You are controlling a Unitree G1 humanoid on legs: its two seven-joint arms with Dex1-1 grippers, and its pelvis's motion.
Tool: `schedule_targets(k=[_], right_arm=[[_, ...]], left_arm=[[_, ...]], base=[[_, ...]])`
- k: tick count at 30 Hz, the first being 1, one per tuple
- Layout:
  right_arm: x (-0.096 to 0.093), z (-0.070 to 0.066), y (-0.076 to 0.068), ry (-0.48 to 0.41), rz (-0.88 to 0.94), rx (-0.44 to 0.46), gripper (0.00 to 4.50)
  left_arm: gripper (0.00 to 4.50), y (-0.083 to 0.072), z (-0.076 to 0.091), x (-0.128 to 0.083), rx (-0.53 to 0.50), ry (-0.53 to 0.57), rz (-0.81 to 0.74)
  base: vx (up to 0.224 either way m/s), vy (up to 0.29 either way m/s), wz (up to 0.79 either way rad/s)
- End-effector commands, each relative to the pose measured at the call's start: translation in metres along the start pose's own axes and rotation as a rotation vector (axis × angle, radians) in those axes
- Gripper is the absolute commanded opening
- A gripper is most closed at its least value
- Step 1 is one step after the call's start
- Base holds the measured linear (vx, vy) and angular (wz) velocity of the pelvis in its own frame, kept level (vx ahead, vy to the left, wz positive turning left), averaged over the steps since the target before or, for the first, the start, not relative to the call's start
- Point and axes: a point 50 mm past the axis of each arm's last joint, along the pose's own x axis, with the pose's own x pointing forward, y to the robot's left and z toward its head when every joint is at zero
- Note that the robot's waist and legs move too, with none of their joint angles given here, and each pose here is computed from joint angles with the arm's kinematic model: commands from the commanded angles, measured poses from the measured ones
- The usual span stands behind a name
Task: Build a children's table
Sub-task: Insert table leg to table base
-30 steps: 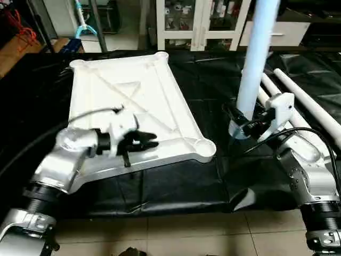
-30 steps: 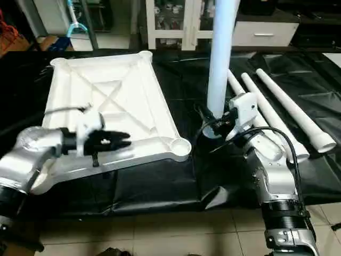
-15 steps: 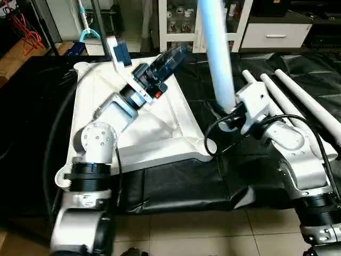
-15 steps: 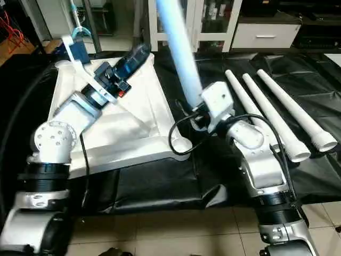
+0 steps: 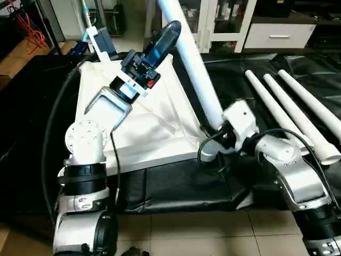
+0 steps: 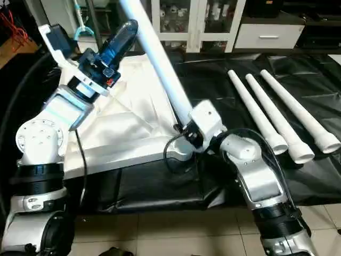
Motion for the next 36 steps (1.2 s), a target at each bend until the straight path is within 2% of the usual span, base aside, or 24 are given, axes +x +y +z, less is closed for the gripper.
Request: schedule_targets(k=[1, 5, 8, 11, 15, 18, 22, 26, 32, 33, 36], right_arm=[[0.001, 0.009, 0.006, -0.017, 0.041, -0.041, 1.93], [0.001, 0.014, -0.005, -0.038, -0.073, -0.044, 1.93], [0.0, 0.018, -0.01, -0.057, -0.115, -0.036, 1.93], [0.0, 0.018, -0.009, -0.047, -0.097, -0.042, 1.93], [0.0, 0.01, -0.002, -0.009, -0.043, -0.043, 1.93], [0.0, 0.004, 0.005, 0.024, 0.005, -0.032, 1.93], [0.0, 0.003, 0.008, 0.035, 0.032, -0.055, 1.93], [0.001, 0.005, 0.009, 0.041, 0.059, -0.108, 1.93], [0.001, 0.003, 0.012, 0.055, 0.081, -0.129, 1.93], [0.001, 0.003, 0.012, 0.055, 0.08, -0.129, 1.93], [0.001, 0.003, 0.011, 0.055, 0.071, -0.131, 1.93]], left_arm=[[3.65, -0.001, -0.006, 0.003, 0.056, 0.044, 0.014], [3.65, 0.018, -0.011, 0.0, 0.143, 0.1, 0.172], [3.65, 0.022, -0.011, -0.003, 0.152, 0.106, 0.204], [3.65, 0.02, -0.008, -0.003, 0.139, 0.09, 0.185], [3.65, 0.016, -0.003, 0.001, 0.112, 0.038, 0.156], [3.65, 0.009, 0.003, 0.001, 0.053, -0.013, 0.086], [3.65, 0.003, 0.0, -0.001, 0.041, 0.017, 0.037], [3.65, 0.014, -0.01, -0.001, 0.095, 0.084, 0.116], [3.65, 0.017, -0.007, 0.0, 0.081, 0.058, 0.14], [3.37, 0.017, -0.006, 0.0, 0.08, 0.051, 0.143], [3.17, 0.02, -0.002, 0.0, 0.067, 0.03, 0.162]], base=[[0.0, 0.0, 0.0], [0.0, 0.0, 0.0], [0.0, 0.0, 0.0], [0.0, 0.0, 0.0], [0.0, 0.0, 0.0], [0.0, 0.0, 0.0], [0.0, 0.0, 0.0], [0.0, 0.0, 0.0], [0.0, 0.0, 0.0], [0.0, 0.0, 0.0], [0.0, 0.0, 0.0]])
